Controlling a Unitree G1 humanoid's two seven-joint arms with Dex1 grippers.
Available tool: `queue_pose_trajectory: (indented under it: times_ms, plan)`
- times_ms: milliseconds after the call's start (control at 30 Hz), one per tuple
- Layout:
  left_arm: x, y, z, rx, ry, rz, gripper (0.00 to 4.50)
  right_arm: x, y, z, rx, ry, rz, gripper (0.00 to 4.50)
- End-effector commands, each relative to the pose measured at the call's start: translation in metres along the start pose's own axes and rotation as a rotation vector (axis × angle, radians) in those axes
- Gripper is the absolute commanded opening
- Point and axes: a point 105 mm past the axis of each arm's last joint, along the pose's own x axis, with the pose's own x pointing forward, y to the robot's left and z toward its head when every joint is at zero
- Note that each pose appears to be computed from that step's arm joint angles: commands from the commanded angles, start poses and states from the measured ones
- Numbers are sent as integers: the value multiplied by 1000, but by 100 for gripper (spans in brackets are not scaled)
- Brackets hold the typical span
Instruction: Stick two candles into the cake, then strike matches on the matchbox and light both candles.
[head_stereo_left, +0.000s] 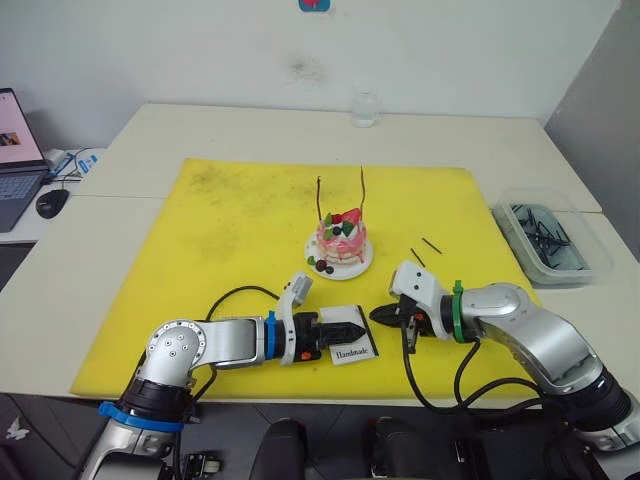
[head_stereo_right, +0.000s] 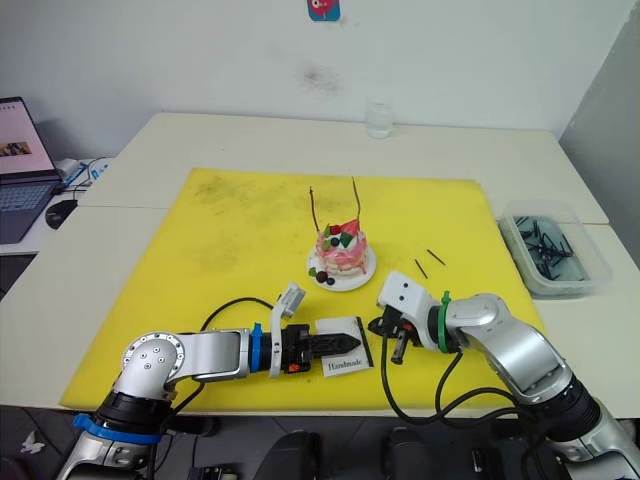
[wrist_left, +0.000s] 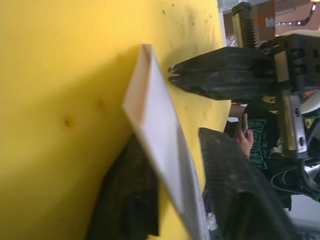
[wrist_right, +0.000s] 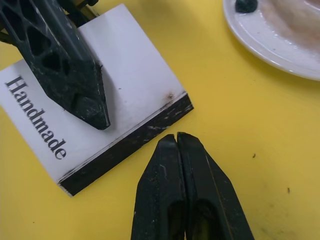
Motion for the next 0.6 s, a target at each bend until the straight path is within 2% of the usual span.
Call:
queue_pose_trajectory:
  times_ms: [33,300,400,500,600]
  plan:
    - [-2,2,-1,20,2,14,7,-10,-4,12,-31,-42,-39,0]
    - [-6,-14,7,115,5,-50,2,-26,-15,13,14,-70,-110,0]
    - [-12,-33,8,210,59,-139,2,-36,-19,13,33,-86,-138,0]
    - [-15,-35,4,275,121,-158,2,-41,-20,14,52,-103,-148,0]
    - [-15,-31,8,292,130,-149,2,-46,-15,10,80,-107,-133,0]
